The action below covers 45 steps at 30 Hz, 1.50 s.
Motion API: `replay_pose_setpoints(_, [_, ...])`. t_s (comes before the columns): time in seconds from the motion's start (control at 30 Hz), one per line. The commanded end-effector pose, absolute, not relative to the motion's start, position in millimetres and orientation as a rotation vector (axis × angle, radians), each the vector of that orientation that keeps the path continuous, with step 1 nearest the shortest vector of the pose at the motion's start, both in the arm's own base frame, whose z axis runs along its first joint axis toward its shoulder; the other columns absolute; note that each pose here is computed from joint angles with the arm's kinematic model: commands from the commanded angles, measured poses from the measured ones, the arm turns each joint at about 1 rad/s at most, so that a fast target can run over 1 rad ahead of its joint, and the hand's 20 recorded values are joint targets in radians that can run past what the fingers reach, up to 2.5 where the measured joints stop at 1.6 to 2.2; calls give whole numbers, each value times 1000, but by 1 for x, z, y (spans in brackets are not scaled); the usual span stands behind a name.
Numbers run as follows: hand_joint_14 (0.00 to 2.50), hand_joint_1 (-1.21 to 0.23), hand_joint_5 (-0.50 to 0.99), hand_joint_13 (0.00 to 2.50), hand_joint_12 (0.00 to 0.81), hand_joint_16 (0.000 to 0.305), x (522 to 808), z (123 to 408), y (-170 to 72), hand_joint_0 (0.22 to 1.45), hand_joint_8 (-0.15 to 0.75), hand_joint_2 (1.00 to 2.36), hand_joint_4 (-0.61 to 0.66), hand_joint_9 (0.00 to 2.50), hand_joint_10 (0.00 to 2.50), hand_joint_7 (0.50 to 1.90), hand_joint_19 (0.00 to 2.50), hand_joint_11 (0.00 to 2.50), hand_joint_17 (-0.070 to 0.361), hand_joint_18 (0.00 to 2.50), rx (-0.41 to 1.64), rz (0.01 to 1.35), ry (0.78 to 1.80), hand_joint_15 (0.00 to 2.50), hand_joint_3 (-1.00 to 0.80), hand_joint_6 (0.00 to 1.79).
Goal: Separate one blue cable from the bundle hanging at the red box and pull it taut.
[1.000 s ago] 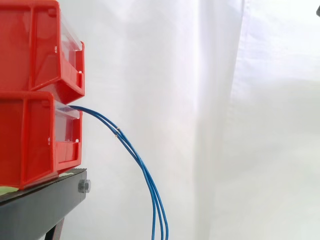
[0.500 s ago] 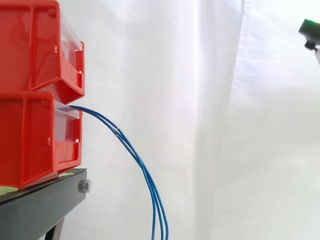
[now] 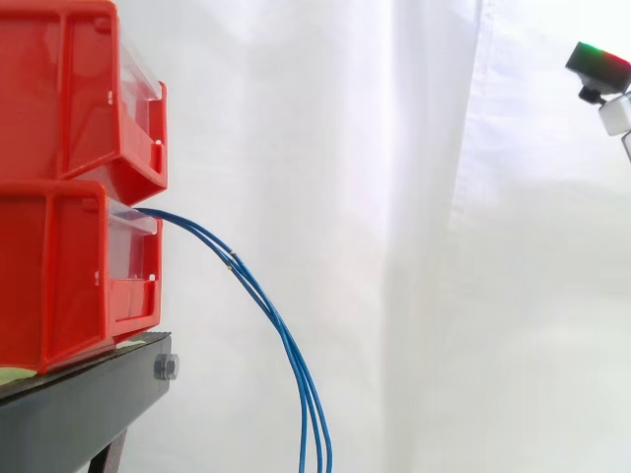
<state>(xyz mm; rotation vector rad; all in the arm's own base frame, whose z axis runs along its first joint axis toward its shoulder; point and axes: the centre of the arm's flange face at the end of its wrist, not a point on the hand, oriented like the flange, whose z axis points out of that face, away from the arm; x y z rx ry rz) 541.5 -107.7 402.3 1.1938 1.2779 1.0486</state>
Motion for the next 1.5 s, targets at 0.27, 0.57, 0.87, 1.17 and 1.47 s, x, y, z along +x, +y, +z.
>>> replay_pose_setpoints(0.27, [5, -595, -216, 465, 357, 54, 558, 392, -92, 485, 285, 1000, 171, 486, 4, 754, 257, 130, 122, 388, 1193, 1021, 1240, 138, -500, 502])
replay_pose_setpoints(0.57, [5, -594, -215, 467, 359, 54, 583, 362, -85, 485, 286, 1000, 173, 491, 3, 753, 257, 145, 122, 391, 1210, 1026, 1229, 138, -500, 502])
replay_pose_setpoints(0.87, [5, -596, -215, 471, 359, 53, 602, 336, -82, 485, 287, 1000, 174, 494, 3, 754, 257, 140, 119, 397, 1227, 1003, 1224, 143, -500, 502])
replay_pose_setpoints(1.17, [4, -604, -214, 478, 360, 51, 635, 319, -80, 487, 290, 1000, 174, 499, 3, 752, 244, 149, 115, 414, 1237, 960, 1210, 137, -500, 502])
replay_pose_setpoints(1.47, [6, -609, -214, 489, 360, 47, 659, 306, -76, 490, 295, 1000, 176, 508, 3, 751, 229, 157, 106, 415, 1227, 952, 1198, 143, -500, 502])
